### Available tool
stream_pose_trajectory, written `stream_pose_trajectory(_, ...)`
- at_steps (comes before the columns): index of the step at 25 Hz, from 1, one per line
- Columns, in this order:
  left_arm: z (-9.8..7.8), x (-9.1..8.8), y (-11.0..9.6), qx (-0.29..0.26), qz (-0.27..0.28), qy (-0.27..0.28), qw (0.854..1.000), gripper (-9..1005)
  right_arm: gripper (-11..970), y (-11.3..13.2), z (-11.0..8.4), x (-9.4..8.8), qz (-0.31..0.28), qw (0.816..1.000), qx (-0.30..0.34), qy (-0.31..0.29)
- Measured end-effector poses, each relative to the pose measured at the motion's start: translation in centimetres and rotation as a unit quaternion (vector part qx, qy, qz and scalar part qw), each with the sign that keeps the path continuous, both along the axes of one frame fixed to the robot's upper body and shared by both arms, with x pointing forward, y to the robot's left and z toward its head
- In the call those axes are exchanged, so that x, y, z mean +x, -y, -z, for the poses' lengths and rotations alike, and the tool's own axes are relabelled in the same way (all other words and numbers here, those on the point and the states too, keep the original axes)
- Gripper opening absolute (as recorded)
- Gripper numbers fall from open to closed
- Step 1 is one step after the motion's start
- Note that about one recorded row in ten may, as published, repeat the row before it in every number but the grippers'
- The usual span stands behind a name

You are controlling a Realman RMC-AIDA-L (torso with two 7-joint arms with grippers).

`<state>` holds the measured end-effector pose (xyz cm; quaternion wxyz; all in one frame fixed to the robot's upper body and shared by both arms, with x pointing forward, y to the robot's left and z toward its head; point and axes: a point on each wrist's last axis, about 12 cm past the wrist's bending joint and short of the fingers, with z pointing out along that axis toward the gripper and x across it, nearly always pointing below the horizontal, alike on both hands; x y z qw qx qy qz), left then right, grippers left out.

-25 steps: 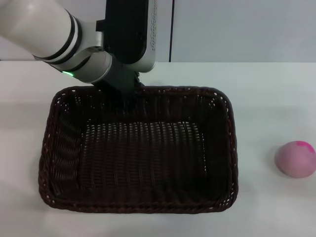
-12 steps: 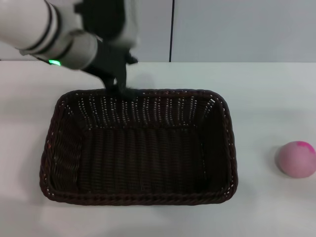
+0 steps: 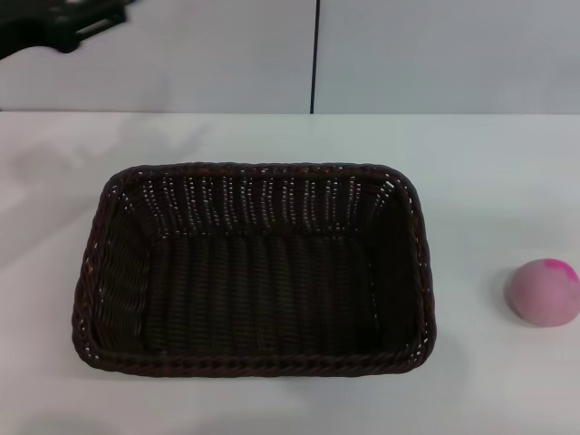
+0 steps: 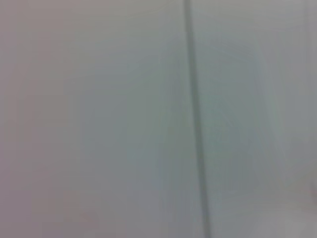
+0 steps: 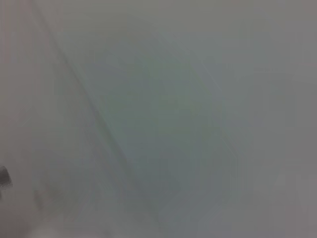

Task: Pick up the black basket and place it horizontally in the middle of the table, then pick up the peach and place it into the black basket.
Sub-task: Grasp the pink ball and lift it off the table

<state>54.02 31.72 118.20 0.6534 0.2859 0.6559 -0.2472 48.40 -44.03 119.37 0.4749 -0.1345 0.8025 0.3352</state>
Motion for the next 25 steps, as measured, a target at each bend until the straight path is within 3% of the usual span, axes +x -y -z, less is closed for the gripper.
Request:
stream_pose_trajectory(1, 0.7, -0.7, -0.6, -0.012, -0.009, 0.017, 1.000, 709, 726, -0.8, -1.9, 1.3, -0.025, 0.995, -0.050, -0.082)
stream_pose_trajectory(3, 2.6, -2.3, -1.7, -0.032, -0.028, 0.043, 0.998, 709, 726, -1.2, -2.5, 1.9, -0.036, 0.990, -0.070, -0.115)
stream_pose_trajectory(4, 2.6, -2.3, -1.7, -0.032, -0.028, 0.043, 0.998, 709, 726, -1.2, -2.5, 1.9, -0.036, 0.990, -0.070, -0.115)
stream_pose_trajectory(5, 4.1, -3.4, -2.2, -0.044, -0.043, 0.056, 0.997, 709, 725, -2.6, -3.0, 3.4, -0.068, 0.973, -0.108, -0.191)
stream_pose_trajectory(6, 4.1, -3.4, -2.2, -0.044, -0.043, 0.056, 0.997, 709, 725, -2.6, -3.0, 3.4, -0.068, 0.973, -0.108, -0.191)
stream_pose_trajectory(7, 5.5, -4.3, -2.7, -0.055, -0.057, 0.051, 0.996, 709, 725, -4.1, -2.6, 4.8, -0.099, 0.950, -0.142, -0.261)
stream_pose_trajectory(8, 5.5, -4.3, -2.7, -0.055, -0.057, 0.051, 0.996, 709, 725, -4.1, -2.6, 4.8, -0.099, 0.950, -0.142, -0.261)
stream_pose_trajectory(9, 6.3, -4.7, -3.0, -0.063, -0.065, 0.041, 0.995, 709, 725, -4.9, -2.1, 5.4, -0.107, 0.939, -0.157, -0.288)
stream_pose_trajectory(10, 7.3, -5.2, -3.2, -0.073, -0.074, 0.025, 0.994, 709, 725, -6.9, -0.7, 6.6, -0.130, 0.913, -0.191, -0.336)
stream_pose_trajectory(11, 7.3, -5.2, -3.2, -0.073, -0.074, 0.025, 0.994, 709, 724, -6.9, -0.7, 6.6, -0.130, 0.913, -0.191, -0.336)
stream_pose_trajectory(12, 8.1, -5.7, -3.4, -0.076, -0.080, 0.013, 0.994, 709, 724, -8.9, 0.8, 7.4, -0.146, 0.893, -0.219, -0.365)
stream_pose_trajectory(13, 8.1, -5.7, -3.4, -0.076, -0.080, 0.013, 0.994, 709, 724, -8.9, 0.8, 7.4, -0.146, 0.893, -0.219, -0.365)
stream_pose_trajectory(15, 8.7, -6.5, -3.5, -0.071, -0.082, 0.010, 0.994, 709, 724, -11.3, 2.6, 8.5, -0.150, 0.879, -0.249, -0.379)
stream_pose_trajectory(22, 8.8, -7.0, -3.8, -0.077, -0.087, 0.008, 0.993, 709, 723, -14.4, 6.4, 9.5, -0.148, 0.871, -0.263, -0.387)
stream_pose_trajectory(25, 8.9, -7.0, -3.8, -0.078, -0.087, 0.008, 0.993, 709, 722, -14.7, 6.9, 9.6, -0.146, 0.873, -0.261, -0.386)
